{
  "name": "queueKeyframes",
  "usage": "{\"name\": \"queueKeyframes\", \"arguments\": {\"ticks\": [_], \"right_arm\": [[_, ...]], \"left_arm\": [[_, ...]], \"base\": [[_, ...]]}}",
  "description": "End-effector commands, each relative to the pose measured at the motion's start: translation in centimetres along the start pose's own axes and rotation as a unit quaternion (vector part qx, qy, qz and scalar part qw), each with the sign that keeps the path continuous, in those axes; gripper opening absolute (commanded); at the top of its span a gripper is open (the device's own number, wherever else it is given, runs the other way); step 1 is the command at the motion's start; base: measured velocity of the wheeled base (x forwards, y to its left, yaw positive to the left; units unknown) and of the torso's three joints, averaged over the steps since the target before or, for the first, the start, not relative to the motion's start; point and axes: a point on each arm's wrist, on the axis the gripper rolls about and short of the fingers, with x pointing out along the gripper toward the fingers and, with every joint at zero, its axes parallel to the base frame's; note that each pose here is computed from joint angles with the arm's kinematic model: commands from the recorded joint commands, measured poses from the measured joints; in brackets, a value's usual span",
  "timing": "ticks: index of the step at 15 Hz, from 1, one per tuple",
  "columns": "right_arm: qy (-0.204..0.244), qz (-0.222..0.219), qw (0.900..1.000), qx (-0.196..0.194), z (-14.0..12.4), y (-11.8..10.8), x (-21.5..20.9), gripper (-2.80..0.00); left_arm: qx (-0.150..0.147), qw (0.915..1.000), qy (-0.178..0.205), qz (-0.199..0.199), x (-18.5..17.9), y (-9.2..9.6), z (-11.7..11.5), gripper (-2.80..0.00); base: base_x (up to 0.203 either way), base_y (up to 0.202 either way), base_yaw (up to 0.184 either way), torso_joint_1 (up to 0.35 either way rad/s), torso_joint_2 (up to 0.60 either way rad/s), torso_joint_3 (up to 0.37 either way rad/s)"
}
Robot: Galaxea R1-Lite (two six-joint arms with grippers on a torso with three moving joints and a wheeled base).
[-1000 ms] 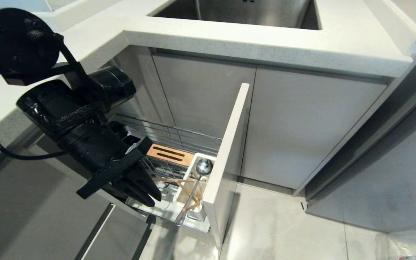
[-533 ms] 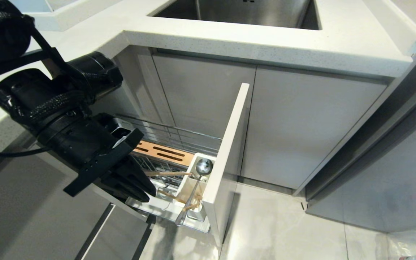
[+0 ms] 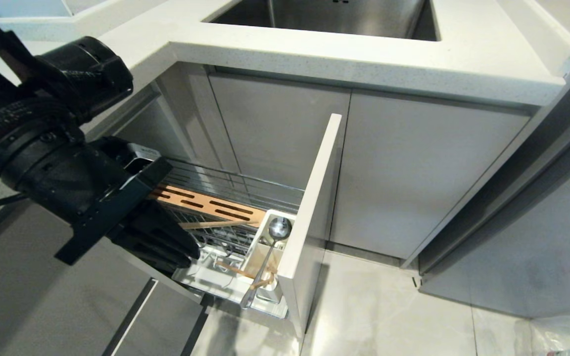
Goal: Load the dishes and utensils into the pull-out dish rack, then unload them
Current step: Take the chopsticks out of the cupboard
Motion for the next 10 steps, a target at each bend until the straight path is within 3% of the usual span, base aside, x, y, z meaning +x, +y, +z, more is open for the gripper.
{"name": "queueKeyframes", "arguments": {"ticks": [1, 6, 10], "right_arm": [[0.001, 0.0, 1.0, 0.0, 0.0, 0.0, 0.0, -2.8], [0.001, 0.0, 1.0, 0.0, 0.0, 0.0, 0.0, -2.8], [0.001, 0.0, 1.0, 0.0, 0.0, 0.0, 0.0, -2.8]], "left_arm": [[0.01, 0.9997, -0.015, -0.014, -1.4, 0.1, -1.4, -2.8], [0.055, 0.9954, -0.055, -0.056, -4.4, 0.2, -4.8, -2.8], [0.114, 0.9804, -0.112, -0.115, -7.4, 0.6, -8.3, -2.8]], "base": [[0.0, 0.0, 0.0, 0.0, 0.0, 0.0], [0.0, 0.0, 0.0, 0.0, 0.0, 0.0], [0.0, 0.0, 0.0, 0.0, 0.0, 0.0]]}}
